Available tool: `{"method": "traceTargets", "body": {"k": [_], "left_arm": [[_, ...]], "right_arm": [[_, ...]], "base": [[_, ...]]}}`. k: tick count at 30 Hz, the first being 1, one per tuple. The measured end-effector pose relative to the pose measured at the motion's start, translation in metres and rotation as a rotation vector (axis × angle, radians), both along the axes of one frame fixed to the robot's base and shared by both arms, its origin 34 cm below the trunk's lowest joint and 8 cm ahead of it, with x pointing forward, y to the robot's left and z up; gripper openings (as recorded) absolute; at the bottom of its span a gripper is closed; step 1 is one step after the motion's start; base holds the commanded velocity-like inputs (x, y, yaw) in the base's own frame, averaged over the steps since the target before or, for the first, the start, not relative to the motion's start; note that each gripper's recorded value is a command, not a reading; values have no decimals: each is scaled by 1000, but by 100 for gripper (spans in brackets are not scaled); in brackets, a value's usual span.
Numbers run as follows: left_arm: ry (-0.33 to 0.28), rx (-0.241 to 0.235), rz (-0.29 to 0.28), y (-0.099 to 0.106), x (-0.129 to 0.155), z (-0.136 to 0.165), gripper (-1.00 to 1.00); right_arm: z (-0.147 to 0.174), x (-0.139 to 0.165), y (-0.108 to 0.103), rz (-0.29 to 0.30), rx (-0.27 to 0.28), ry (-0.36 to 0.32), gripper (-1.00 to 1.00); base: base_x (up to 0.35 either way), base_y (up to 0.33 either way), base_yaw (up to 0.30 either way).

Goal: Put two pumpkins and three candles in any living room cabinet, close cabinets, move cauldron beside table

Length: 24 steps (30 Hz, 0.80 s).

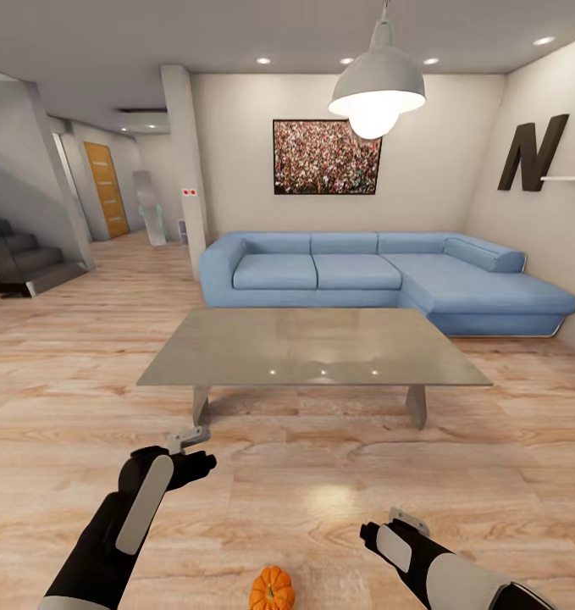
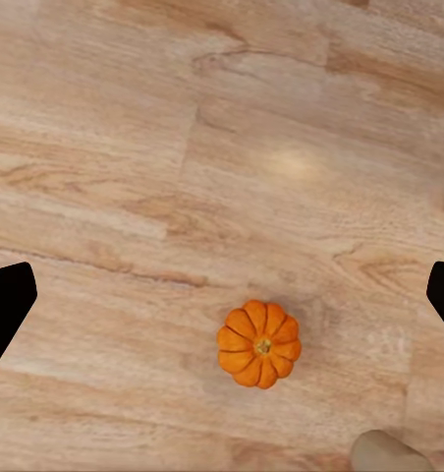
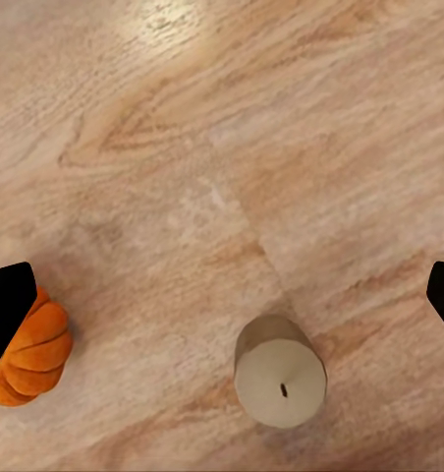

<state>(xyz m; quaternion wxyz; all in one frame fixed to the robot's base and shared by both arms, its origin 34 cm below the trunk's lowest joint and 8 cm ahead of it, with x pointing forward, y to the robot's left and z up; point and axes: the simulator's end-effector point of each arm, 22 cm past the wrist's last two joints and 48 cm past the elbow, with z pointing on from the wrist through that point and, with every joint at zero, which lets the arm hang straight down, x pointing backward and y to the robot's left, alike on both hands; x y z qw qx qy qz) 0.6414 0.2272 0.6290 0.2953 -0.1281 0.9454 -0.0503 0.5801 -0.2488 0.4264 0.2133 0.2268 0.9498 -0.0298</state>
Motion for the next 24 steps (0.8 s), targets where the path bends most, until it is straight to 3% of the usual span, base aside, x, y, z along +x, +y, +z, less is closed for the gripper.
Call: {"method": "traceTargets", "body": {"k": [8,15,24], "left_arm": [[0,-1,-1,-1,-3,-17,100],[0,-2,-3,-2,-6,-31,100],[-7,-3,-5,-2,-9,-47,100]], "right_arm": [[-16,-3,2,3,5,1,100],[-36,-12,17,50,65,40,100],[-56,-17,19,56,71,45,100]], "base": [[0,0,0],[0,0,0],[0,0,0]]}}
